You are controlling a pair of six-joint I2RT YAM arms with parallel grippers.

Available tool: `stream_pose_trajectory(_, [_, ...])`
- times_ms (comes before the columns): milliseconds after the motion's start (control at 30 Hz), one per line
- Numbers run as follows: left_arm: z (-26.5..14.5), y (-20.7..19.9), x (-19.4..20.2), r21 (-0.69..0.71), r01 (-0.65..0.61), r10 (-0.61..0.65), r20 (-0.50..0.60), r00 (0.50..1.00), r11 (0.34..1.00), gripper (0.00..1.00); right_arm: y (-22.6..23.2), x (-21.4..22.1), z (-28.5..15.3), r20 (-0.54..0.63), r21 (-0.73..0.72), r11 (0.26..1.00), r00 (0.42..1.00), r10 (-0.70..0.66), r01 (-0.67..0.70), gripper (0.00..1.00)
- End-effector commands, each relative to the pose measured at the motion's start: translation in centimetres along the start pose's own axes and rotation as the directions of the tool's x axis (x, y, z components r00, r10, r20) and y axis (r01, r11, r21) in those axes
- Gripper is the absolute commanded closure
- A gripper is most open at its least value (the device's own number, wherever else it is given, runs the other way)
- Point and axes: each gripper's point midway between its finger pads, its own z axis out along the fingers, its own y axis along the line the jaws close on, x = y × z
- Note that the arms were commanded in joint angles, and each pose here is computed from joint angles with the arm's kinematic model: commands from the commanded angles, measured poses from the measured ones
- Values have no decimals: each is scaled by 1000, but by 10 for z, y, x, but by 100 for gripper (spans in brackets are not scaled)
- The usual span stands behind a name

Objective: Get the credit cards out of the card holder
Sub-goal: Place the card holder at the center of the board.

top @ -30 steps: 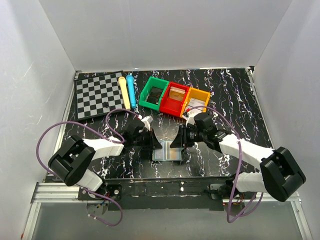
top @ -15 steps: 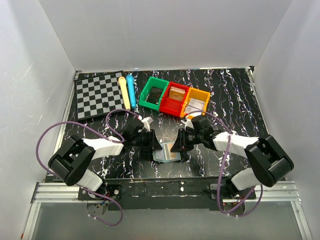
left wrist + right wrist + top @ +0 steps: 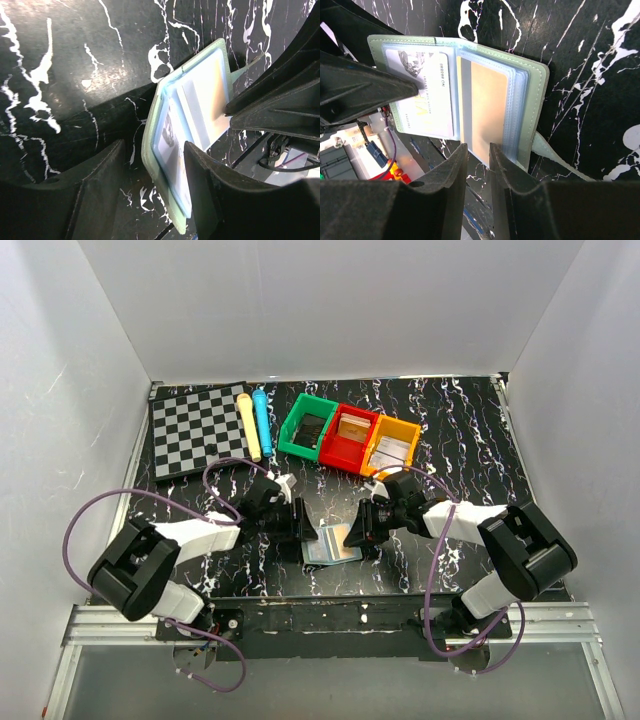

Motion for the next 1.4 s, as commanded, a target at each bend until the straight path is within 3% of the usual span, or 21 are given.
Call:
stream_pose_trajectory(0, [-14, 5, -10, -46, -18, 20, 41, 999, 999, 50, 11, -8, -1, 7, -31, 999, 1000, -15, 15, 69])
stream_pose_trajectory(133, [-11, 4, -17, -44, -16, 18, 47, 999, 999, 57, 10, -7, -2, 1, -25, 1000, 1000, -7, 7, 69])
stream_pose_trajectory(333, [1, 3, -32, -53, -23, 25, 44, 999, 998, 83, 9, 0, -5, -10, -14, 1000, 1000, 18, -18, 69])
stream_pose_trajectory(433, [4, 3, -37, -58, -24, 26, 42, 999, 998, 85, 10, 1, -8, -7, -16, 1000, 1000, 20, -20, 69])
stream_pose_trajectory(500, [3, 3, -38, -58, -22, 25, 41, 999, 998, 80, 10, 1, -9, -4, -15, 1000, 1000, 21, -21, 68])
stream_pose_trajectory(600, [0, 6, -34, -72, -15, 18, 37, 999, 997, 63, 11, 1, -9, -6, -15, 1000, 1000, 20, -20, 67])
stream_pose_trajectory(667, [-6, 10, -31, -94, -9, 13, 44, 999, 995, 56, 10, 1, -9, -8, -12, 1000, 1000, 23, -23, 67])
stream_pose_trajectory(1000, [-62, 27, -39, -230, 50, -15, 150, 989, 972, 48, 13, -6, -14, 18, 13, 1000, 1000, -9, 9, 65])
stream_pose_trajectory(1100, [-79, 3, -56, -150, 34, 3, 239, 971, 988, 40, 13, -8, -20, 21, 50, 998, 1000, -23, 22, 63])
stream_pose_trajectory(1233, [-89, -33, -69, 18, -15, 9, 312, 950, 1000, 17, 25, -18, -30, 64, 62, 995, 995, -83, 79, 60])
stream_pose_trajectory(1300, [-87, -48, -71, 108, -36, 0, 319, 948, 994, 18, 33, -23, -33, 88, 63, 993, 990, -108, 102, 59])
stream_pose_trajectory(1367, [-81, -57, -66, 177, -41, -13, 291, 957, 983, 27, 38, -27, -33, 102, 74, 991, 987, -122, 115, 59])
